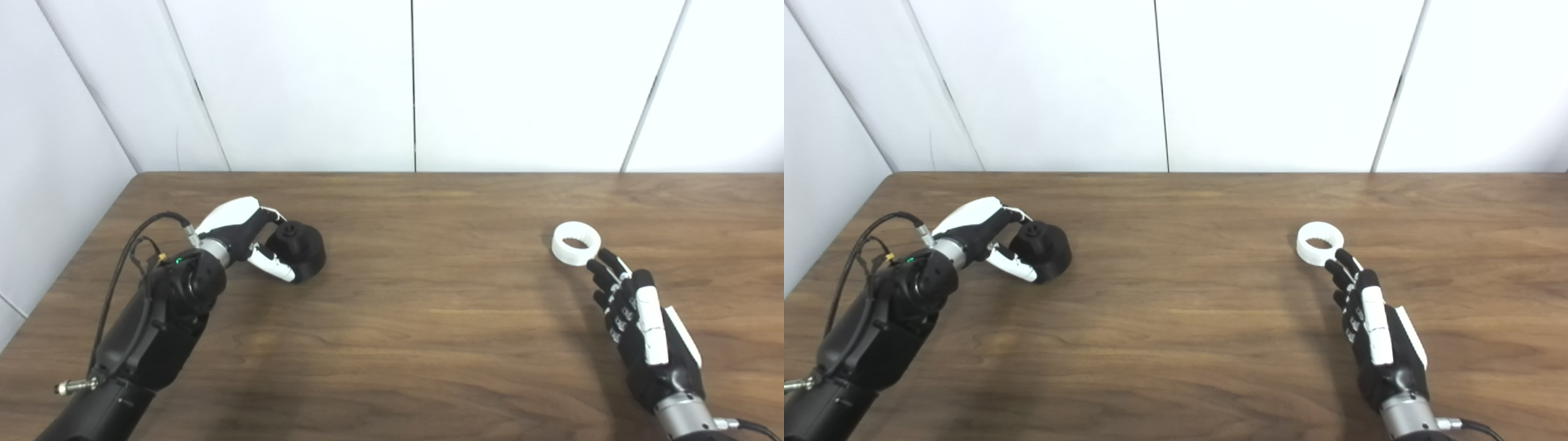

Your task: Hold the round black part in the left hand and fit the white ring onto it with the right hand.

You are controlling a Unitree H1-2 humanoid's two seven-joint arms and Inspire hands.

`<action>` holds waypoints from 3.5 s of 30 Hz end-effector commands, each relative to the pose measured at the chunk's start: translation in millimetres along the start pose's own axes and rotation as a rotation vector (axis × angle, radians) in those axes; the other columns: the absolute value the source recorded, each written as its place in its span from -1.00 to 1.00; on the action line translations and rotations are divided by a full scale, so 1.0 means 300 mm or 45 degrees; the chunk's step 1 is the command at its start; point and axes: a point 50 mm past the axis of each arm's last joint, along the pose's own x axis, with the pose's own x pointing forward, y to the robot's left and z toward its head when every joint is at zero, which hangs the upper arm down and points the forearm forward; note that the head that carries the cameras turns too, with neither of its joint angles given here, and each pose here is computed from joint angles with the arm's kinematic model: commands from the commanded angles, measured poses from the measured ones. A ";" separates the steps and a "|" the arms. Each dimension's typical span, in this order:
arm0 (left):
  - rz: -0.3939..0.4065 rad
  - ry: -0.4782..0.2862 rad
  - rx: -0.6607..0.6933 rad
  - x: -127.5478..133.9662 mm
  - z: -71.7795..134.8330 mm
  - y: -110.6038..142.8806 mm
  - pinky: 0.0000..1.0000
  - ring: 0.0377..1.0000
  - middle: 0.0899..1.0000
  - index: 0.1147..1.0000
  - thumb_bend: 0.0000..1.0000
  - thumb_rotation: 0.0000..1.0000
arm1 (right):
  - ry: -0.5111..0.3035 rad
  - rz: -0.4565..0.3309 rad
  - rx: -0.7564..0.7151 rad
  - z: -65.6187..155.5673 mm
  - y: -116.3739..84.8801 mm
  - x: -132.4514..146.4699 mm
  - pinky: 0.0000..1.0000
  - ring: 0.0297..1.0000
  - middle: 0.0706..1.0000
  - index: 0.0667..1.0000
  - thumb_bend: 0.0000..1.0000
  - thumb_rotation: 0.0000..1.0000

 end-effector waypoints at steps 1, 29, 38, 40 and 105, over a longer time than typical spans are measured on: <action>0.117 -0.032 0.027 0.007 0.009 0.090 0.74 1.00 0.81 0.27 0.56 -0.52 | -0.056 0.032 -0.027 0.026 -0.011 -0.027 1.00 0.97 0.83 0.86 0.20 1.00; 0.097 -0.067 0.007 -0.008 0.018 0.059 0.75 0.97 0.78 0.20 0.62 -0.63 | -0.054 0.041 -0.027 0.047 -0.007 -0.013 1.00 0.98 0.83 0.87 0.21 1.00; 0.038 -0.093 0.020 -0.033 0.040 0.032 0.69 0.98 0.80 0.22 0.62 -0.58 | -0.053 0.046 -0.019 0.047 -0.007 -0.014 1.00 0.99 0.84 0.87 0.20 1.00; 0.023 -0.094 0.025 -0.040 0.049 0.023 0.70 0.98 0.80 0.23 0.62 -0.60 | -0.051 0.044 -0.021 0.047 -0.007 -0.015 1.00 0.99 0.83 0.87 0.20 1.00; -0.219 -0.749 0.134 -0.388 0.491 -0.285 0.79 0.99 0.83 0.25 0.68 -0.54 | -0.131 -0.012 -0.151 0.092 0.001 -0.015 0.96 0.92 0.80 0.84 0.17 0.91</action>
